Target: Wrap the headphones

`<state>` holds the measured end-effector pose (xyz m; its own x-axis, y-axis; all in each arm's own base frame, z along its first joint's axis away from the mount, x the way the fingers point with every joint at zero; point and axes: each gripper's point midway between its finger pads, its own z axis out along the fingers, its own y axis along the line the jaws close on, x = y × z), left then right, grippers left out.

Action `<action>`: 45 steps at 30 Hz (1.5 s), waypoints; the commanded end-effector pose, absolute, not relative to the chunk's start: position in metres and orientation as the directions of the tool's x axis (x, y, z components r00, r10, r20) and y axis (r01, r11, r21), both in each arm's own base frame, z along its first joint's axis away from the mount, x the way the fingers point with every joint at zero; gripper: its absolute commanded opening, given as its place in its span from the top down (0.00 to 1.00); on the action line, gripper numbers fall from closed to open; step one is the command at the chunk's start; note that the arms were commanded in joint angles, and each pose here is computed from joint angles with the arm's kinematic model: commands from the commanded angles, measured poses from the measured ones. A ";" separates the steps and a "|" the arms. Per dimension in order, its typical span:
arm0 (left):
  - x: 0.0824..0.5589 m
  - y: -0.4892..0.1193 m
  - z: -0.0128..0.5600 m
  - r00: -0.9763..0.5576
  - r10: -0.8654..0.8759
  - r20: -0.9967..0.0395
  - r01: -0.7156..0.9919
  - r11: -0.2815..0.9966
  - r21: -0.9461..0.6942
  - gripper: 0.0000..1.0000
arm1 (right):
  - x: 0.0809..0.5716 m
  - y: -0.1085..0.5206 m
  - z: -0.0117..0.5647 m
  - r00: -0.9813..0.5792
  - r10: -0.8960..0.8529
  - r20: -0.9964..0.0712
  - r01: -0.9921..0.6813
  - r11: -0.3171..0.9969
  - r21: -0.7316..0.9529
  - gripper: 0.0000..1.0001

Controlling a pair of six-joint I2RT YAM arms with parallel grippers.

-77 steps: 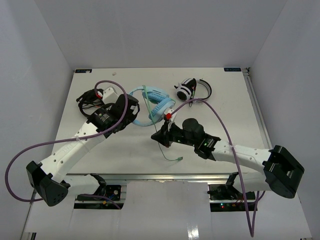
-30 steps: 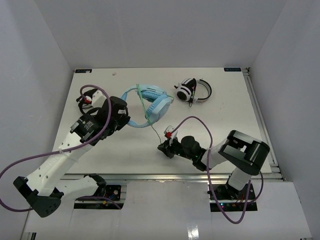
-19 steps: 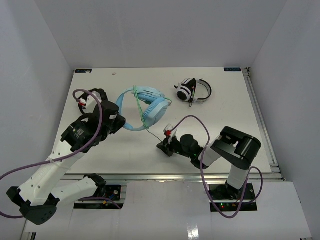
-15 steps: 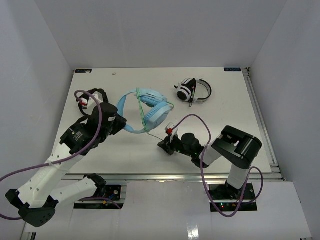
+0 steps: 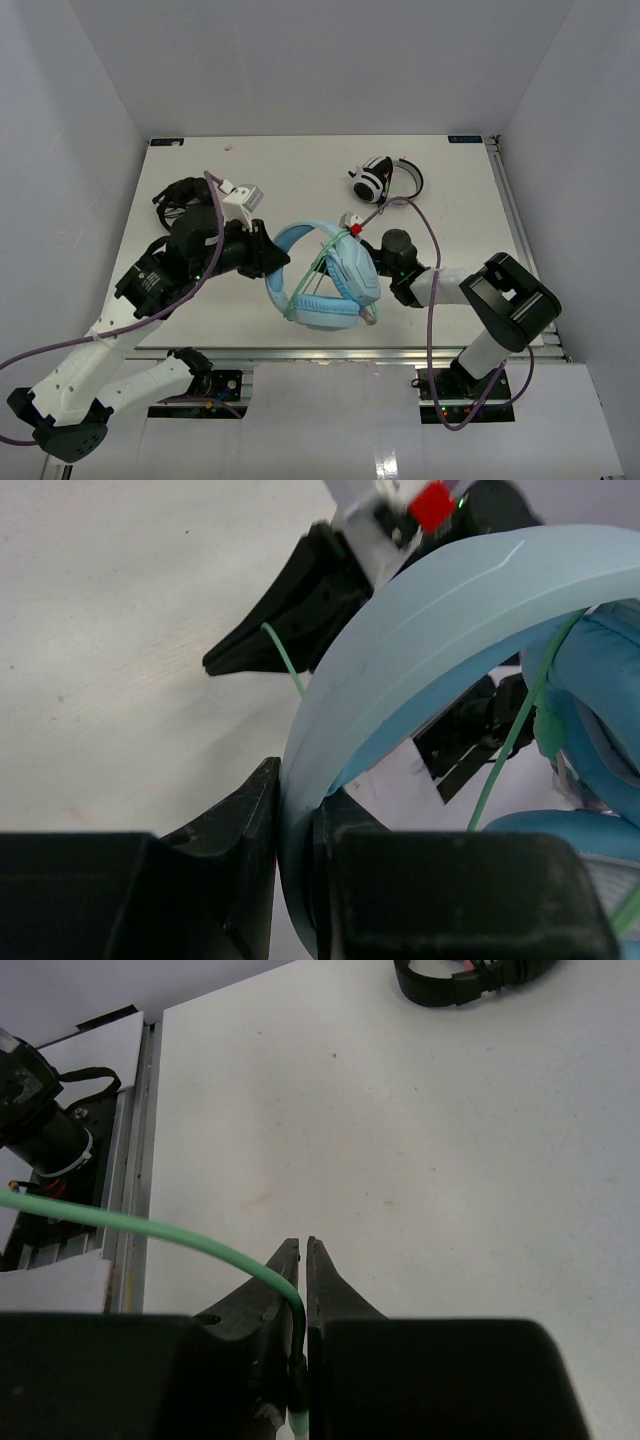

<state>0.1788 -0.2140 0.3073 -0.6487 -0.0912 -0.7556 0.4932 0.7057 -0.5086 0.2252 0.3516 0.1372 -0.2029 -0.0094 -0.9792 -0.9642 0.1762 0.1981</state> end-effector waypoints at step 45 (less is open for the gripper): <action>0.278 -0.122 0.180 -0.727 0.205 -0.655 -0.052 0.935 0.350 1.00 | 0.302 0.310 0.201 -0.500 -0.104 -0.860 -0.749 0.551 0.369 0.92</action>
